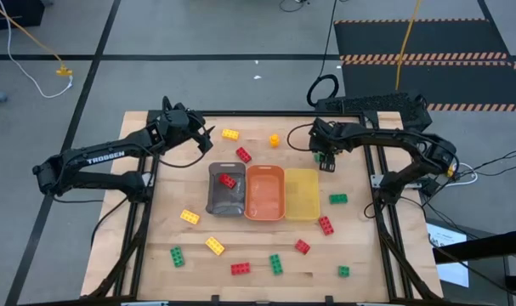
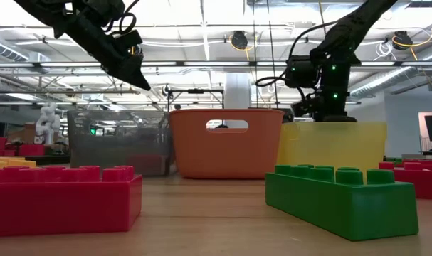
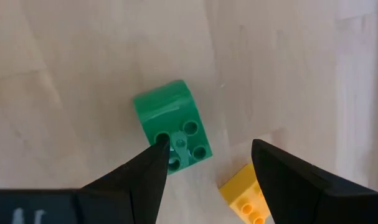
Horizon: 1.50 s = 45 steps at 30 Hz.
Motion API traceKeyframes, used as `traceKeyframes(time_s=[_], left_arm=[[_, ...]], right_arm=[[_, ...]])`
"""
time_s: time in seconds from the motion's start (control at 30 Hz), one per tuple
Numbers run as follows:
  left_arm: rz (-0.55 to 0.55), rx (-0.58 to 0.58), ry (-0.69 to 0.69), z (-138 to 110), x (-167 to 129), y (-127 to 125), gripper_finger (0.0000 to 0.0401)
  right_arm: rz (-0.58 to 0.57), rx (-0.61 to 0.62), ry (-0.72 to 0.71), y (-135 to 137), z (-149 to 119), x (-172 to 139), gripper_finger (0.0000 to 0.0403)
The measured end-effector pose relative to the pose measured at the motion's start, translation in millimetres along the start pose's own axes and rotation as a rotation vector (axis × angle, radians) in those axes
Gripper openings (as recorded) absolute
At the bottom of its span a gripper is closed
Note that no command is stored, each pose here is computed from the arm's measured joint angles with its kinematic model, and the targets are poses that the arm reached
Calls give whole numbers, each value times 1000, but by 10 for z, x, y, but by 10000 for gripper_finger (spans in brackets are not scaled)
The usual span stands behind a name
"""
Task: Sort & place blocks by color
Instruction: Put the green game piece into the yellow bin
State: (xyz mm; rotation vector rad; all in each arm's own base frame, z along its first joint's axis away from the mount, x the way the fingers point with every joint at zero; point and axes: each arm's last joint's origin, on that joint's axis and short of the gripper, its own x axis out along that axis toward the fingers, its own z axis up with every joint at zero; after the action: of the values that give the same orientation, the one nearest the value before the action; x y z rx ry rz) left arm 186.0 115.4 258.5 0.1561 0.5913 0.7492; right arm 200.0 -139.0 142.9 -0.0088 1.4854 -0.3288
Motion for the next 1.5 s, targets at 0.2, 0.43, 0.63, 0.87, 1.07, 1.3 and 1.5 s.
traceKeyframes(time_s=[0.2, 0.43, 0.63, 0.87, 1.07, 1.3, 1.5], left_arm=[[0, -9, 0, 0, 0, 0, 278], [0, -11, 0, 0, 0, 0, 278], [0, -11, 0, 0, 0, 0, 278], [-2, -11, 7, -7, 0, -2, 278], [-2, -11, 8, -8, 0, -2, 278], [-2, -21, 8, -8, 0, -2, 278], [-2, -24, 11, -11, 0, -2, 278]], right_arm=[[-15, 7, -35, -12, 35, 8, 226], [-14, -5, -59, -16, 56, 12, 188], [32, -5, -68, 0, 53, 14, 141], [33, -5, -67, 2, 52, 17, 111], [30, 10, -77, 0, 62, 17, 65], [21, 25, -98, -9, 82, 16, 4], [30, 22, -78, -1, 62, 19, 15]])
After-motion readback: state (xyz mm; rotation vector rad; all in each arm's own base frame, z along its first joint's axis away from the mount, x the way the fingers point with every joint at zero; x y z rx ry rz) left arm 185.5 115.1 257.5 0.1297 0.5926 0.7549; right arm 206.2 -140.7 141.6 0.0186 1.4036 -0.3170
